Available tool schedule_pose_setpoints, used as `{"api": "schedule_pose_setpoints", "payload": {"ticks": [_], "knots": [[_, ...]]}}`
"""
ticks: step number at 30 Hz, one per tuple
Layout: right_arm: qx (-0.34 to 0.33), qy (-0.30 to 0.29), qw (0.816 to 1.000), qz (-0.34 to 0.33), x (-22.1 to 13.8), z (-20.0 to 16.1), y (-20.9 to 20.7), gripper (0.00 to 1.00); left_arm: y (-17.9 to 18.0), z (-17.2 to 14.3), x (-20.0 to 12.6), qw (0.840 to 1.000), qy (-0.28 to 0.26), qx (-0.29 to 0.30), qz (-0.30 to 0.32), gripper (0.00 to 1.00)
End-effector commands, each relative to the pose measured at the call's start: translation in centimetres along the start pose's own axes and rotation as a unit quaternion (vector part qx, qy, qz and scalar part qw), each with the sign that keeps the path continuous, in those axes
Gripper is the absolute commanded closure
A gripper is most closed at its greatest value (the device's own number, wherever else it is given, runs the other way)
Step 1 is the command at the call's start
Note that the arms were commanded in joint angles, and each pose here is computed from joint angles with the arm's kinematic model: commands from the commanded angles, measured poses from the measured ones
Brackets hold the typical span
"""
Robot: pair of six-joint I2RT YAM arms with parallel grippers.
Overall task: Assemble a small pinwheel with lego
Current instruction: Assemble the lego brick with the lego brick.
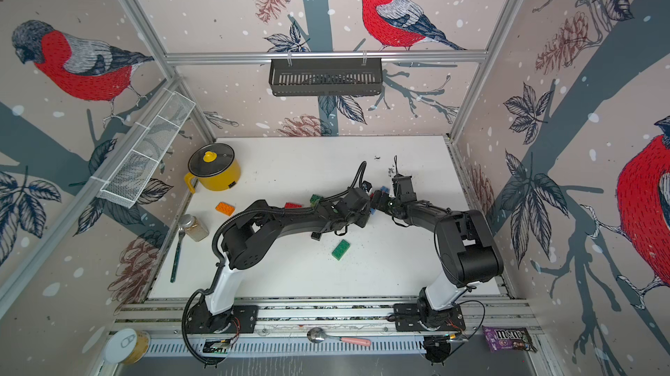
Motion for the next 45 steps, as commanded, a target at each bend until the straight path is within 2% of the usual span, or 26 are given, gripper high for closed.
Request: {"api": "schedule_pose_setpoints", "payload": {"ticks": [1, 6, 10, 15, 19, 24, 31, 34, 37, 41, 45], "knots": [[0.017, 0.048, 0.995, -0.085, 0.1, -2.7, -3.1, 0.13, 0.5, -1.0, 0.0, 0.999, 0.024, 0.018, 0.020, 1.00], [0.031, 0.047, 0.995, -0.080, -0.1, -3.2, -3.5, 0.13, 0.7, -0.8, -0.1, 0.999, 0.024, 0.025, 0.029, 0.99], [0.038, 0.045, 0.996, -0.065, -0.1, -3.1, -3.4, 0.13, 0.6, -0.4, -0.4, 0.999, 0.020, 0.027, 0.031, 0.87], [0.039, 0.042, 0.996, -0.065, -0.2, -2.9, -3.3, 0.13, 0.5, 0.3, -0.8, 0.999, 0.012, 0.029, 0.034, 0.81], [0.039, 0.039, 0.997, -0.058, -0.3, -2.8, -3.1, 0.14, 0.4, 0.9, -1.2, 0.999, 0.004, 0.034, 0.035, 0.72], [0.041, 0.031, 0.998, -0.044, -0.5, -2.4, -2.8, 0.13, 0.3, 1.0, -1.6, 0.999, 0.002, 0.033, 0.030, 0.56], [0.040, 0.027, 0.998, -0.027, -0.5, -2.1, -2.3, 0.13, -0.4, 2.2, -4.3, 0.999, -0.029, 0.026, -0.003, 0.27], [0.039, 0.024, 0.999, -0.018, -0.6, -1.9, -2.0, 0.13, -0.6, 2.8, -5.6, 0.999, -0.041, 0.023, -0.012, 0.04], [0.035, 0.018, 0.999, -0.006, -0.8, -1.5, -1.6, 0.12, -0.2, 3.6, -7.9, 0.998, -0.064, 0.000, -0.014, 0.03], [0.032, 0.009, 0.999, 0.013, -1.0, -1.1, -0.9, 0.06, 1.9, 3.4, -12.4, 0.994, -0.096, -0.060, -0.004, 0.02], [0.031, 0.004, 0.999, 0.040, -1.1, -0.9, 0.0, 0.01, 6.3, 1.7, -16.1, 0.983, -0.107, -0.135, 0.060, 0.02]]}}
Point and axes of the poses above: each gripper's point midway between its finger pads, its own x axis out along the fingers, its own y axis along the line the jaws close on, z = x × y, the point moved 2 cm from there along -x, back along the fingers, and after that the axes turned 15 degrees about -x, right-handed, at the moved point
